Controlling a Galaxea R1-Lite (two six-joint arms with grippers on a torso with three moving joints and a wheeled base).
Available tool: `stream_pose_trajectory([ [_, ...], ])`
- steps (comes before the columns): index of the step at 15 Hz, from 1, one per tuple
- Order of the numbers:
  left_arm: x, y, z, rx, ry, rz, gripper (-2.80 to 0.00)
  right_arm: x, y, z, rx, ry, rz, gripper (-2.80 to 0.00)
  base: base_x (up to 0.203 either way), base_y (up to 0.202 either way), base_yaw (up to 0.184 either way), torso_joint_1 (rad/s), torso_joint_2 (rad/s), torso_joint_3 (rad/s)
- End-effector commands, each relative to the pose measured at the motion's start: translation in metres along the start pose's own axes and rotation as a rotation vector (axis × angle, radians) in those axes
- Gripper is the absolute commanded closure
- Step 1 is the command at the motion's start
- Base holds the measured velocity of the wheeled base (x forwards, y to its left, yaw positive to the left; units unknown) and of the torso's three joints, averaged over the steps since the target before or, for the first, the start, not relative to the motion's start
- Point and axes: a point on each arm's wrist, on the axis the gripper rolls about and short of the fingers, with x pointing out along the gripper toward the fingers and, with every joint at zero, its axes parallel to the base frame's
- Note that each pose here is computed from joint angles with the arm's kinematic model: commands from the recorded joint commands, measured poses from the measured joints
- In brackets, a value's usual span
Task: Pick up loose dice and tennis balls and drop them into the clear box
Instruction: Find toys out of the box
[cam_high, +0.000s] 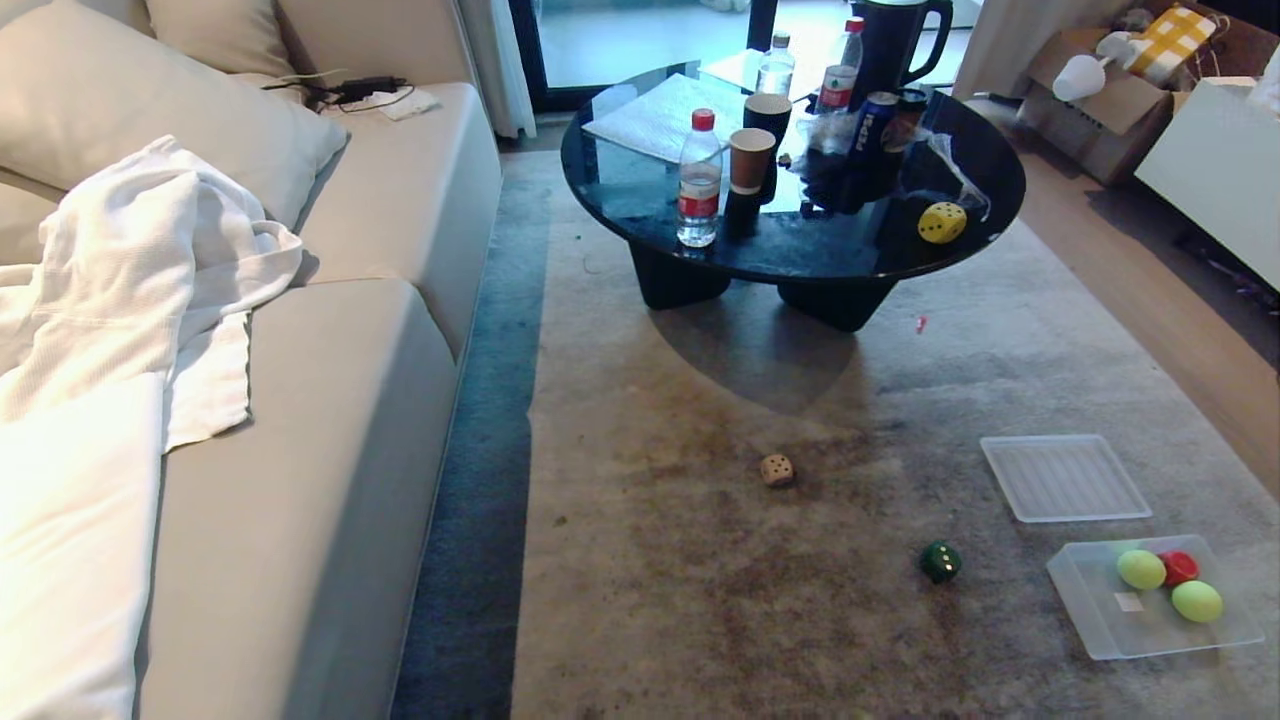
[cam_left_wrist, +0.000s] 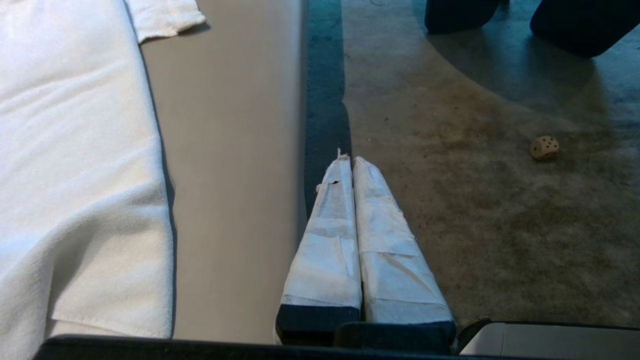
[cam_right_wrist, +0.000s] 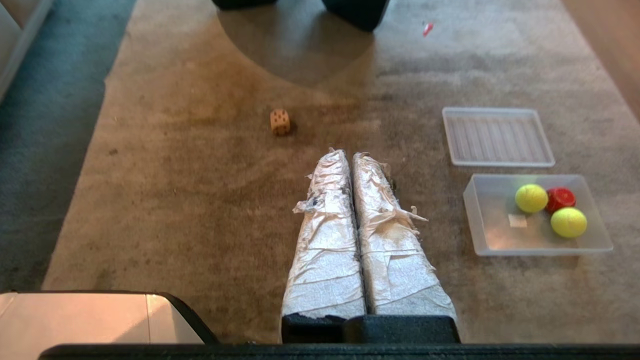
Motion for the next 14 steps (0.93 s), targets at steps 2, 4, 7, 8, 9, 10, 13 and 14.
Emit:
stream_pose_trajectory([
  [2, 0.0001, 0.0000, -0.0004, -0.001, 0.002, 0.000, 0.00, 0.0000, 0.0000, -0.0002, -0.001, 0.001, 0.001, 0.00, 0.000, 0.000, 0.000, 0.001, 0.00, -0.200],
  [4, 0.0000, 0.0000, 0.0000, -0.001, 0.000, 0.000, 0.00, 0.0000, 0.0000, -0.0002, 0.001, 0.001, 0.001, 0.00, 0.000, 0.000, 0.000, 0.003, 0.00, -0.198],
  [7, 0.0000, 0.0000, 0.0000, -0.001, 0.000, 0.000, 0.00, 0.0000, 0.0000, -0.0001, -0.001, -0.001, 0.001, 0.00, 0.000, 0.000, 0.000, 0.004, 0.01, -0.198],
  [8, 0.0001, 0.0000, -0.0002, -0.001, 0.001, 0.000, 0.00, 0.0000, 0.0000, -0.0002, -0.001, 0.001, 0.001, 0.00, 0.000, 0.000, 0.000, 0.007, 0.01, -0.193],
  [9, 0.0001, 0.0000, -0.0004, -0.001, 0.002, 0.000, 0.00, 0.0000, 0.0000, -0.0002, -0.001, 0.001, 0.001, 0.00, 0.000, 0.000, 0.000, 0.002, 0.00, -0.194],
  [10, 0.0000, 0.0000, 0.0000, -0.001, 0.000, 0.000, 0.00, 0.0000, 0.0000, -0.0002, -0.001, 0.001, 0.001, 0.00, 0.000, 0.000, 0.000, 0.002, 0.00, -0.198],
  [13, 0.0000, 0.0000, 0.0000, -0.001, 0.000, 0.000, 0.00, 0.0000, 0.0000, -0.0001, -0.001, 0.000, 0.001, 0.00, 0.000, 0.000, 0.000, 0.001, 0.00, -0.200],
  [14, 0.0000, 0.0000, 0.0000, -0.001, 0.000, 0.000, 0.00, 0.0000, 0.0000, -0.0002, 0.001, 0.001, 0.001, 0.00, 0.000, 0.000, 0.000, -0.001, 0.00, -0.200],
])
